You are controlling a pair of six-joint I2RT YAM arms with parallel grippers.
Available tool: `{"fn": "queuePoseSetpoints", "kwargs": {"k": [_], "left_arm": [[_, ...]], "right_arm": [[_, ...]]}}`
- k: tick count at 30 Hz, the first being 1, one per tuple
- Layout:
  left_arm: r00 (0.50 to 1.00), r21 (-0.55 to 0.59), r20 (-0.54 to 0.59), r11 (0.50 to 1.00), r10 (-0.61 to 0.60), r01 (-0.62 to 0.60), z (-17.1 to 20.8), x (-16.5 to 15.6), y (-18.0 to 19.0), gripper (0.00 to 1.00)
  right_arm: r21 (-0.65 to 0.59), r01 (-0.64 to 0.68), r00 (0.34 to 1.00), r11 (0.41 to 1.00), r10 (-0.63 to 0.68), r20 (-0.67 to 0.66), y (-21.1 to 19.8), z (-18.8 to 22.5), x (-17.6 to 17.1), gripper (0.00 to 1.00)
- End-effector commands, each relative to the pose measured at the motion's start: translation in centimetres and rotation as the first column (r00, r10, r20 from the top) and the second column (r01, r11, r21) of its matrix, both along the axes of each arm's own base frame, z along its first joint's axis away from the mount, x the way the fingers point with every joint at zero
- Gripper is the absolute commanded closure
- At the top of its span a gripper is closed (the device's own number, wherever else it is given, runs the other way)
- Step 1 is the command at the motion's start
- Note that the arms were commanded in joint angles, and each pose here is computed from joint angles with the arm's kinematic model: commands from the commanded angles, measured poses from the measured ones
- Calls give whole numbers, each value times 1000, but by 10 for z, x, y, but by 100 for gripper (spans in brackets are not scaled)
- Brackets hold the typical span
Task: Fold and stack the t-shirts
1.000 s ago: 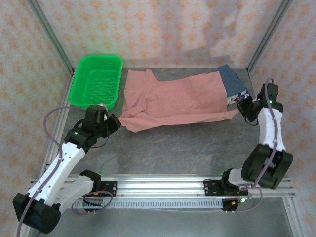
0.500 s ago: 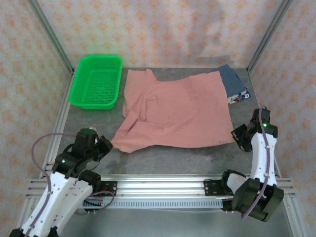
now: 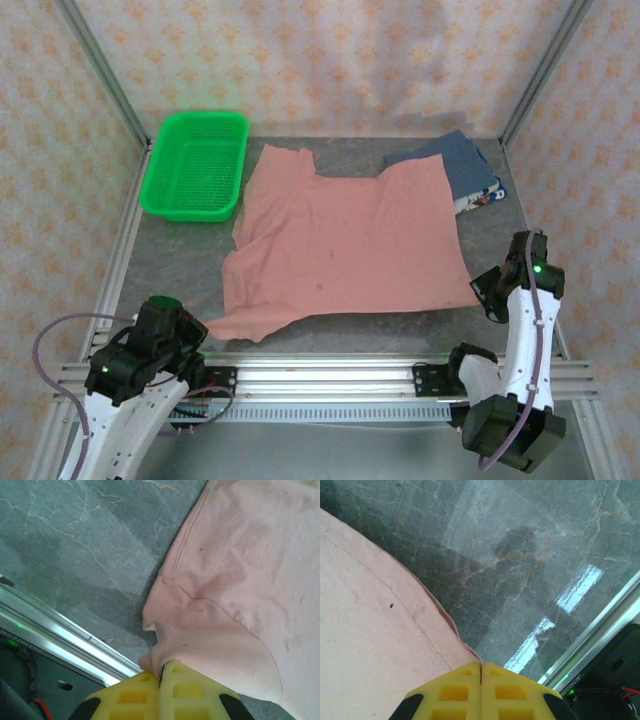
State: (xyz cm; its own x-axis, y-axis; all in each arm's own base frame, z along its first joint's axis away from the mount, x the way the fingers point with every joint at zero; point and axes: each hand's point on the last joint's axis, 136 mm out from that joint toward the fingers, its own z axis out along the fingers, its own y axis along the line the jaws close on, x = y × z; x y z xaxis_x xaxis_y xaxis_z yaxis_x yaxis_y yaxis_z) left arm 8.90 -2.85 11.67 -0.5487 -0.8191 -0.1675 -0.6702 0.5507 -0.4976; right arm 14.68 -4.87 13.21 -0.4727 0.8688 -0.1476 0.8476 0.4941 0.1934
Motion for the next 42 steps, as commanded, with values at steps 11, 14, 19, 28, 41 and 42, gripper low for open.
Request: {"fn": "queuePoseSetpoints", "kwargs": {"k": [11, 14, 19, 28, 41, 42], "left_arm": [[997, 142, -66, 989, -26, 35, 2, 36, 6, 100], [997, 161, -51, 984, -65, 72, 9, 56, 1, 100], [994, 222, -27, 968, -110, 113, 20, 92, -2, 100], [985, 253, -40, 952, -169, 173, 26, 143, -12, 100], [979, 282, -45, 938, -196, 201, 31, 182, -10, 100], [978, 285, -50, 936, -202, 207, 31, 185, -10, 100]], "right_arm": [[0, -1, 999, 1000, 1, -46, -8, -26, 24, 100], [-5, -14, 999, 1000, 14, -29, -14, -27, 43, 100], [-22, -69, 998, 997, 69, 11, -23, -17, 75, 100], [30, -158, 987, 987, 156, 49, -22, -13, 123, 100], [52, -274, 960, 960, 270, 77, -13, -7, 168, 100], [56, -279, 959, 959, 275, 75, -13, -8, 171, 100]]}}
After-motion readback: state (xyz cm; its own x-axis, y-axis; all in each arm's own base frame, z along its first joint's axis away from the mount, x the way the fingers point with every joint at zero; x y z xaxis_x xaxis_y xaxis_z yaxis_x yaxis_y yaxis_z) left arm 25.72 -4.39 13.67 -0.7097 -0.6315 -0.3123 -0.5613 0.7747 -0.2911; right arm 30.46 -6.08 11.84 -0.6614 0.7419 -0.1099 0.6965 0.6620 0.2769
